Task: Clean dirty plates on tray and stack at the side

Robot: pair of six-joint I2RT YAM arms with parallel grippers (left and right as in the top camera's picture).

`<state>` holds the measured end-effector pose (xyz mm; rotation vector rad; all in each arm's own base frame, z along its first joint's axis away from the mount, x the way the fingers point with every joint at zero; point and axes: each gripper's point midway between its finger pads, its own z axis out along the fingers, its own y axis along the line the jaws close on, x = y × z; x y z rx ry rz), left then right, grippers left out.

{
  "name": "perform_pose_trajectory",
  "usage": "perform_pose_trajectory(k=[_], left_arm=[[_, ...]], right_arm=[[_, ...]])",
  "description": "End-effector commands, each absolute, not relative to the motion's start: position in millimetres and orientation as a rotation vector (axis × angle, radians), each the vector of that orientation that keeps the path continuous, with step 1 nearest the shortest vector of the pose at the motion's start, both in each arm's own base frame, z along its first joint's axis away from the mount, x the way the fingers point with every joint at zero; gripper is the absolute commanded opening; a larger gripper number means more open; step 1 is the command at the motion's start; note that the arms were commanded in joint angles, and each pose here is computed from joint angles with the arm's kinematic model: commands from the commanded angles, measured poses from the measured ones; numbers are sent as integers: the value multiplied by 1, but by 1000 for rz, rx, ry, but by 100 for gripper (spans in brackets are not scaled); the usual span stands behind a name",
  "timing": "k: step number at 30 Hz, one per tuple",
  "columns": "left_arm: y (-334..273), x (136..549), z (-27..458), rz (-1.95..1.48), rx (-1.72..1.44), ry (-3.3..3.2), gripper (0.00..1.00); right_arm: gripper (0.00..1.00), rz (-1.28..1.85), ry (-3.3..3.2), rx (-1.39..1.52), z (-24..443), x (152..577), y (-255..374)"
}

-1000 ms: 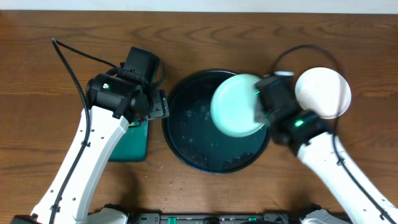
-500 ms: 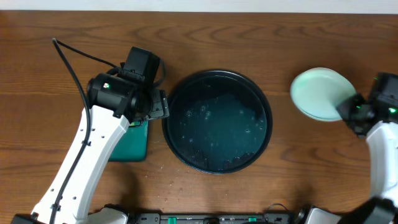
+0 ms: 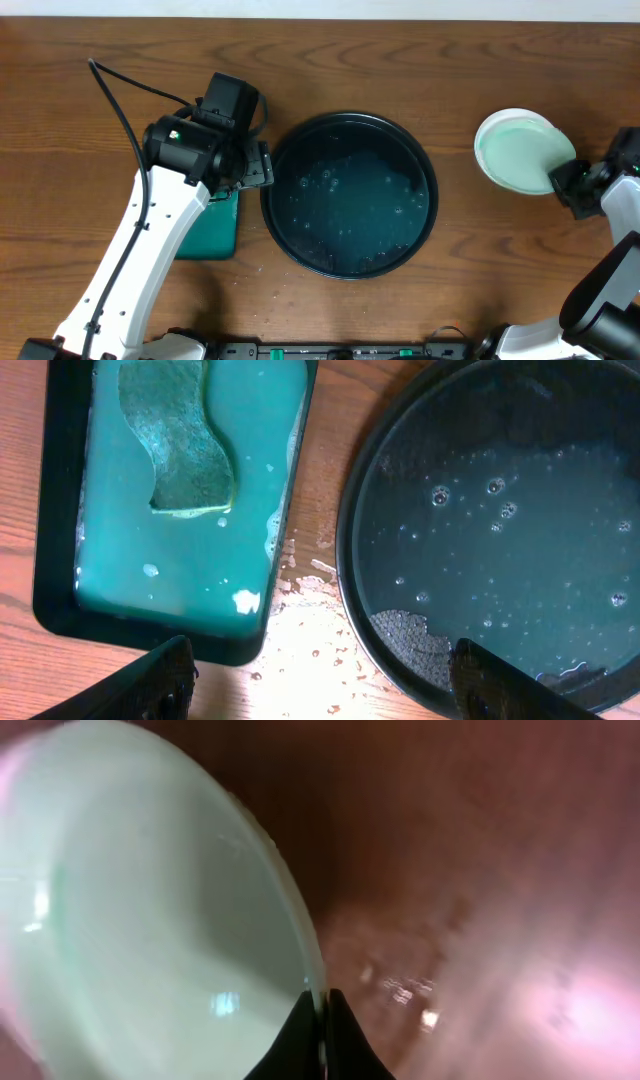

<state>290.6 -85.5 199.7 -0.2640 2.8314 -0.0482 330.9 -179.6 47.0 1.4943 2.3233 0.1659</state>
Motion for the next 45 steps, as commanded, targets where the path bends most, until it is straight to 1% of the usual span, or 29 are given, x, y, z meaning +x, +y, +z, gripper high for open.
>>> perform_pose_trajectory(k=[1, 2, 3, 4, 8, 13, 19, 25, 28, 30, 32, 33, 36, 40, 45], left_arm=[[-82, 292, 196, -11, -270, 2833, 82], [-82, 293, 196, -11, -270, 2832, 82], [-82, 293, 196, -12, -270, 2830, 82], [-82, 294, 196, -13, -270, 2829, 82], [-82, 296, 194, -5, -270, 2830, 82], [-65, 304, 185, 113, -311, 2830, 82], [-58, 305, 186, 95, -355, 2826, 82], [-56, 299, 212, 41, -362, 2742, 82], [-52, 284, 252, -50, -399, 2599, 82], [-48, 273, 274, -103, -420, 2515, 82], [-45, 262, 295, -150, -425, 2434, 82], [-41, 250, 312, -187, -428, 2363, 82], [-28, 226, 340, -219, -460, 2226, 82], [-12, 194, 366, -253, -483, 2084, 82], [-4, 165, 378, -292, -479, 2004, 82]], right_arm=[[42, 344, 2313, 1337, 62, 359, -165], [68, 389, 2313, 1289, 66, 365, -160], [85, 425, 2316, 1255, 68, 370, -154], [99, 454, 2320, 1236, 69, 372, -149], [99, 505, 2378, 1183, 68, 374, -127], [99, 635, 2478, 942, 80, 378, -80], [99, 606, 2548, 592, 123, 372, -33], [99, 419, 2504, 417, 170, 359, -6], [99, 286, 2442, 378, 194, 352, -7], [99, 240, 2424, 386, 199, 351, -12], [99, 204, 2424, 400, 199, 350, -17], [99, 204, 2434, 402, 197, 348, -17], [99, 204, 2461, 408, 192, 343, -16], [99, 203, 2486, 414, 188, 338, -16], [99, 203, 2496, 417, 186, 336, -15]])
